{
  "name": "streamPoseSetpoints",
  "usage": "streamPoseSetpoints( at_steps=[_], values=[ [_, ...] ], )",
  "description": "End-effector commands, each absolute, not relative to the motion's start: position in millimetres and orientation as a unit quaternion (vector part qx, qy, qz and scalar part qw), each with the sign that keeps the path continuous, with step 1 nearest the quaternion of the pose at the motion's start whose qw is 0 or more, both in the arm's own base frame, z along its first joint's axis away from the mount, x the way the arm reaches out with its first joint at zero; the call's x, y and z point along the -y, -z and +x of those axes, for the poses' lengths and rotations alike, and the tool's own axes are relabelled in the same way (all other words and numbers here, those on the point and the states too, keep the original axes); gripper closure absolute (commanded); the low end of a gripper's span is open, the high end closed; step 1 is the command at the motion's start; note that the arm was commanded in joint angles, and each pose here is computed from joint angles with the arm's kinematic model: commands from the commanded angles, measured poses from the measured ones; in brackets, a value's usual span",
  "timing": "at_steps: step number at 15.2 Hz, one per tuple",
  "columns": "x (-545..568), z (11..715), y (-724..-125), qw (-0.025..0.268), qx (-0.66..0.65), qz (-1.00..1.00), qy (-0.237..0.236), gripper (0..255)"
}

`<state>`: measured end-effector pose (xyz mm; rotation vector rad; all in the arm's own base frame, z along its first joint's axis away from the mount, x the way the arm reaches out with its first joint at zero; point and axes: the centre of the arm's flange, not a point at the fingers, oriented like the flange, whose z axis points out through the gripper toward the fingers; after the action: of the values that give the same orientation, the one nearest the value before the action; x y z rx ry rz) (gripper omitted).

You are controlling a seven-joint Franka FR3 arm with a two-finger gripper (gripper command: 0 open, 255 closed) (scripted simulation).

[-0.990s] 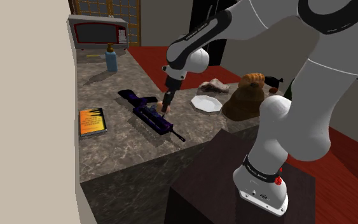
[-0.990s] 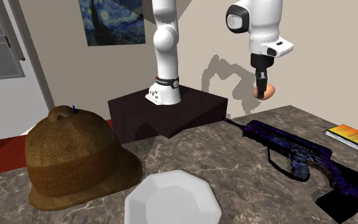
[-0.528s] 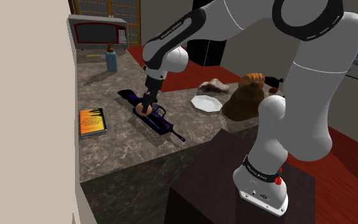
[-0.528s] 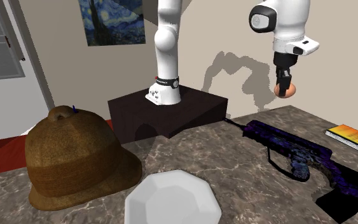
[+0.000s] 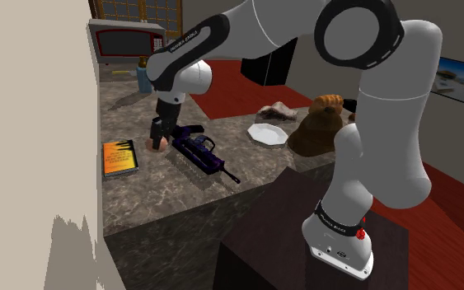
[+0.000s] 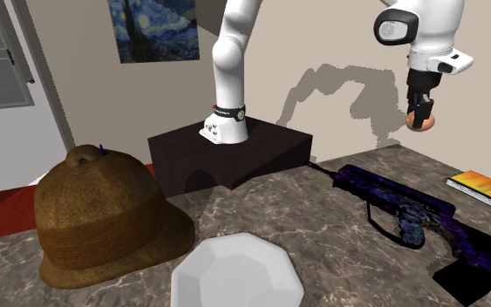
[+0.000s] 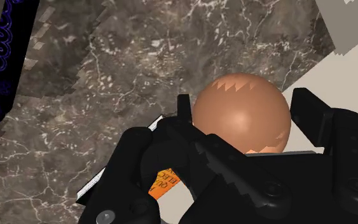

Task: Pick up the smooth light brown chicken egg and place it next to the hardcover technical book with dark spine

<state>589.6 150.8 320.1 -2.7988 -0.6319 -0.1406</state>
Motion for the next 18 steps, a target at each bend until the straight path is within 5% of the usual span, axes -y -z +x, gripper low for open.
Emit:
streamPoseSetpoints(
  at_steps=[1,18],
  values=[
    [-173,606,-318,0.134,0.218,-0.965,0.048,255],
    [-290,689,-287,0.135,0.218,-0.965,0.048,255]
  ],
)
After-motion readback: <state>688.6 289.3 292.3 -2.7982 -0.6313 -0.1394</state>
